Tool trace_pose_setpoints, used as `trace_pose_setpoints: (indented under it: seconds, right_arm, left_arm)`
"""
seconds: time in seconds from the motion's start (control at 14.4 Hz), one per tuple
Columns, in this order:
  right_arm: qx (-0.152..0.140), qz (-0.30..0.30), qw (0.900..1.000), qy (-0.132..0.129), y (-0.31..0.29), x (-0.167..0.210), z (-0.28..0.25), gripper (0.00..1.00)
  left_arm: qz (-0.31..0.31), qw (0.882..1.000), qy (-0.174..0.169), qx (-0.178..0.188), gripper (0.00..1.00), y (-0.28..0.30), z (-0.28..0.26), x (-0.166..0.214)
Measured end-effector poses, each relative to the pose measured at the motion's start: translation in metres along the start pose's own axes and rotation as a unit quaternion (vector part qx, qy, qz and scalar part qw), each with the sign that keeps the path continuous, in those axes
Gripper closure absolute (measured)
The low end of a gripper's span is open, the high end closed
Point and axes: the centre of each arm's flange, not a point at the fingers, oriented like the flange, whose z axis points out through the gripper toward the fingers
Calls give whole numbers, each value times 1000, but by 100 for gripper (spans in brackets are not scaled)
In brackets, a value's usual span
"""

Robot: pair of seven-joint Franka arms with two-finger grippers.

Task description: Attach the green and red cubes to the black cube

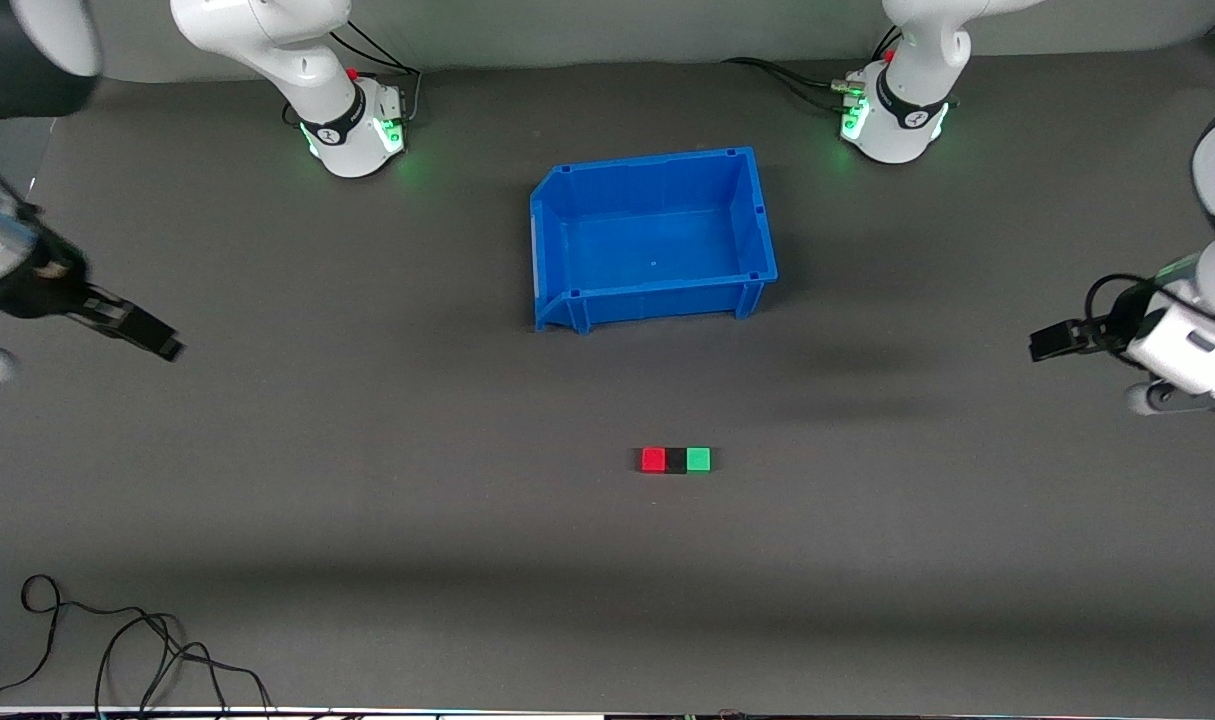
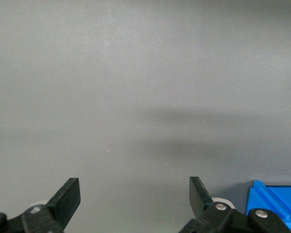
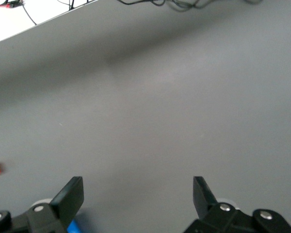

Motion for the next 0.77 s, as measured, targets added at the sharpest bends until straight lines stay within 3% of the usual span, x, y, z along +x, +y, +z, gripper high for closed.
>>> trace_pose_setpoints:
  seconds: [0.35, 0.77]
  right_arm:
    - [-3, -115, 993, 1, 52, 14, -2, 0]
    - [6, -128, 992, -3, 61, 16, 2, 0]
  left_arm:
    - [8, 999, 35, 6, 0, -9, -65, -30]
    - [46, 999, 15, 6, 0, -15, -77, -31]
